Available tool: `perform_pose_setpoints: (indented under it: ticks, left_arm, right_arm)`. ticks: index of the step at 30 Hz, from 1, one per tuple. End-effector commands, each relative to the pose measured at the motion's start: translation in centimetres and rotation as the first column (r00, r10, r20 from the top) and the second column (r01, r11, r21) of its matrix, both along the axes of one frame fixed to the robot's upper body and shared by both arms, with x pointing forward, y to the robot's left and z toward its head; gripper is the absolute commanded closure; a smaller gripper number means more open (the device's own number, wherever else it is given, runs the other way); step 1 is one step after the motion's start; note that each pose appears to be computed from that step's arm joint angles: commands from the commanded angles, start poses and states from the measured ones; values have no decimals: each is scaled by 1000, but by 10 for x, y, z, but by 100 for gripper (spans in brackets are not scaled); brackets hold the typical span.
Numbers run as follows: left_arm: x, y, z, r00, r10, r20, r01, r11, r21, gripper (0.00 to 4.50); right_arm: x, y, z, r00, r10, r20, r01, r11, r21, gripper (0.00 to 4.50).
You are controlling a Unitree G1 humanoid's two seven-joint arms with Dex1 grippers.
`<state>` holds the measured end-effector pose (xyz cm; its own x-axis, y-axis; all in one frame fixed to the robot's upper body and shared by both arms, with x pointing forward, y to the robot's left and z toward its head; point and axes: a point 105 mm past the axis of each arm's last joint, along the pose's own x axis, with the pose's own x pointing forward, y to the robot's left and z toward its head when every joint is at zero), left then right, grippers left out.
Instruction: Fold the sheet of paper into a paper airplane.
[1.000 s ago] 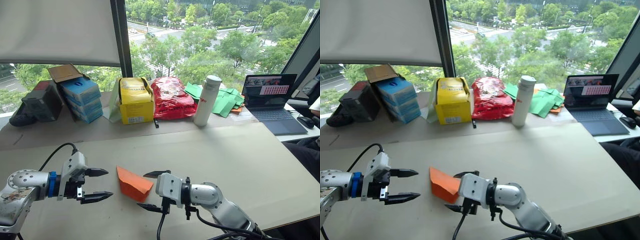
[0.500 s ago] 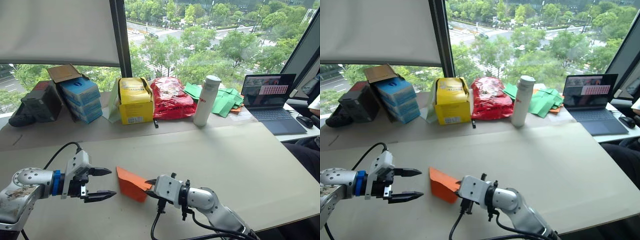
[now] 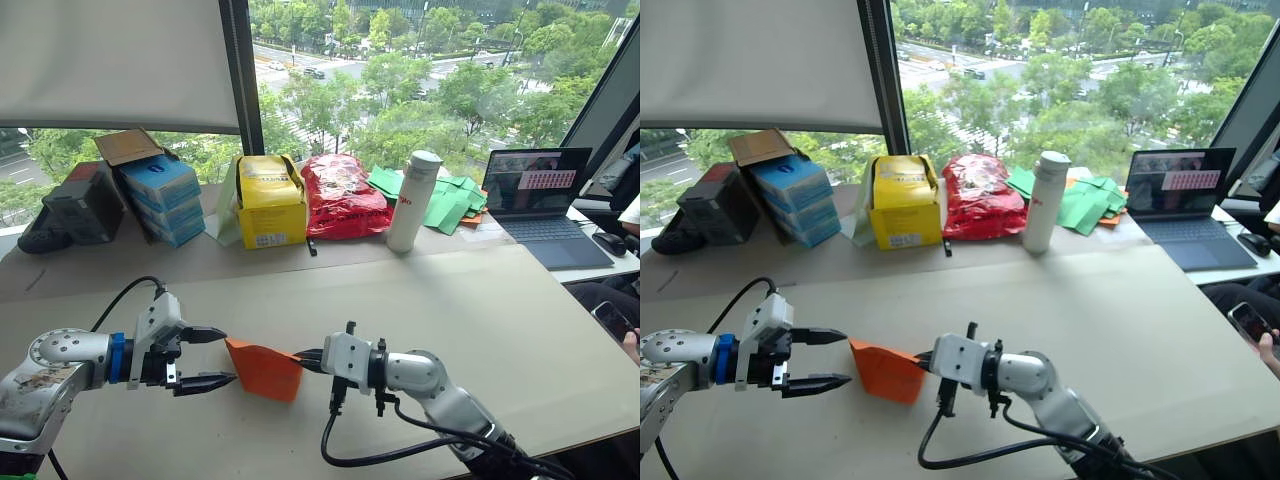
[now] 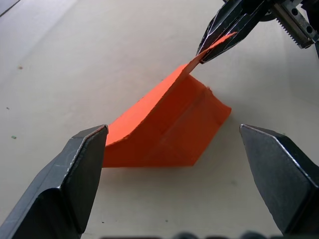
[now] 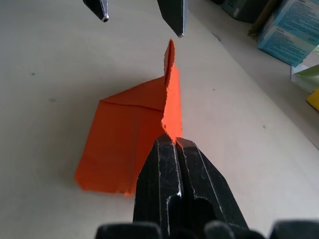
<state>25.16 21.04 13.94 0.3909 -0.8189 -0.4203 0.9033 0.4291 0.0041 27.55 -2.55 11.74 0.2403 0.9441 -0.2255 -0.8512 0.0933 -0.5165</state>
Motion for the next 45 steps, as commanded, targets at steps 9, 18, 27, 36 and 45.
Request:
perform_pose_setpoints:
  ticks: [9, 18, 27, 36, 45]
  left_arm:
    - [-8, -2, 7, 1000, 13, -2, -13, 995, -101, 0]
    - [-16, 1, 2, 999, 20, -36, -24, 993, -113, 0]
    - [-13, -2, 5, 999, 14, -30, -18, 993, -115, 0]
    - [-9, -7, 10, 1000, 10, -17, -12, 992, -128, 0]
    - [-5, -14, 12, 1000, 1, -5, -2, 985, -174, 119]
  right_arm:
    - [3, -6, 5, 945, 313, 93, -308, 949, -60, 447]
    - [9, -16, -12, 946, 322, 37, -315, 940, -132, 447]
    - [9, -16, -18, 959, 285, -7, -283, 948, -145, 447]
    - [-1, -19, -8, 965, 251, -68, -258, 959, -121, 182]
    - [-16, -24, 34, 979, 118, -163, -107, 991, 75, 0]
